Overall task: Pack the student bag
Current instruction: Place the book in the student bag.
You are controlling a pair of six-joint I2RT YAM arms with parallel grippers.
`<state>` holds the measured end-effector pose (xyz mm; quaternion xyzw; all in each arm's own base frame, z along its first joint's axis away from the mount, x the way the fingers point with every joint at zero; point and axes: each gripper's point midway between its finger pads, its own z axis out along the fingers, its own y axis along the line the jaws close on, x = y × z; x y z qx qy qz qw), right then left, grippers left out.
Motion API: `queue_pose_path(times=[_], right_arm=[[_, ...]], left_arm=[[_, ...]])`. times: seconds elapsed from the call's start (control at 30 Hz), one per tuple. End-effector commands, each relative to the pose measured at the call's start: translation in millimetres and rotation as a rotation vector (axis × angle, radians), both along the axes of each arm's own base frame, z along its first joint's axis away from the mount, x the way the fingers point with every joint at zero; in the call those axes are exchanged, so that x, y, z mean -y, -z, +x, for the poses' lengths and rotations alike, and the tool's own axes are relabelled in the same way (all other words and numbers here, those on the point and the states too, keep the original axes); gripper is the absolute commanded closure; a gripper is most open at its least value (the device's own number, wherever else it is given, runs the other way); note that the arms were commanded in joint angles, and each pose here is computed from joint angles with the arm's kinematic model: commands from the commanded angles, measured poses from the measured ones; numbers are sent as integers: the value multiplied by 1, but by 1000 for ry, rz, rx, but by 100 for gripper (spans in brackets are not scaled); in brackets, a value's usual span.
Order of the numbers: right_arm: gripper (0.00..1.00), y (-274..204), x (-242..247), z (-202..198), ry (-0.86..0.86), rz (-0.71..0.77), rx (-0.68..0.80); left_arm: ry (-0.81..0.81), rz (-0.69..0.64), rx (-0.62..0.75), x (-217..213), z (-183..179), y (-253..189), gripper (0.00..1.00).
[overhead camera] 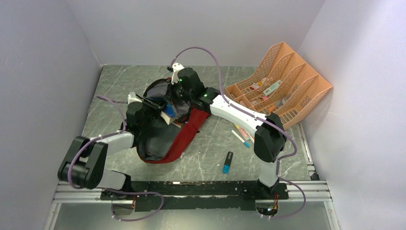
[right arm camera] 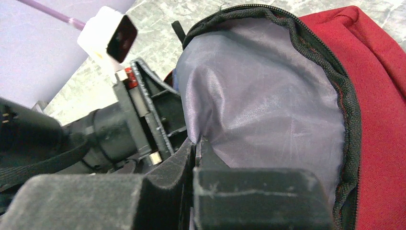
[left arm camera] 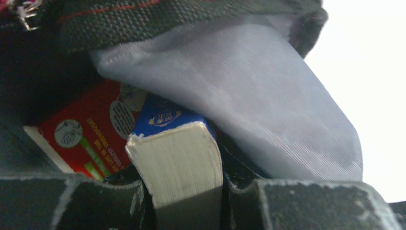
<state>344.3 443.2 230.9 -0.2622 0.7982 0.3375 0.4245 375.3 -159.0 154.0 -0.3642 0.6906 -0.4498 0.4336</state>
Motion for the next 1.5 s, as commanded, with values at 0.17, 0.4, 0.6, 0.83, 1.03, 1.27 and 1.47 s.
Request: queue_pose_path(times=[0.17, 0.4, 0.6, 0.83, 1.03, 1.27, 1.47], right_arm=[[100, -30, -6, -15, -31, 82, 30], [100, -23, -5, -15, -28, 71, 27], [100, -15, -2, -15, -22, 51, 27], [100, -7, 2, -14, -22, 22, 33], [100, -2, 3, -13, -20, 6, 40], [100, 4, 7, -11, -11, -20, 48], [100, 10, 14, -11, 4, -43, 52]], left_arm=[[-15, -139, 322, 19, 37, -79, 95], [-70, -115, 264, 45, 50, -58, 95], [-144, -33, 209, 54, 56, -31, 90], [-56, 28, 180, 74, 61, -13, 51], [-34, 76, 145, 72, 54, -4, 28], [-16, 146, 149, 63, 39, -16, 6], [-1, 296, 90, 40, 14, -18, 3]])
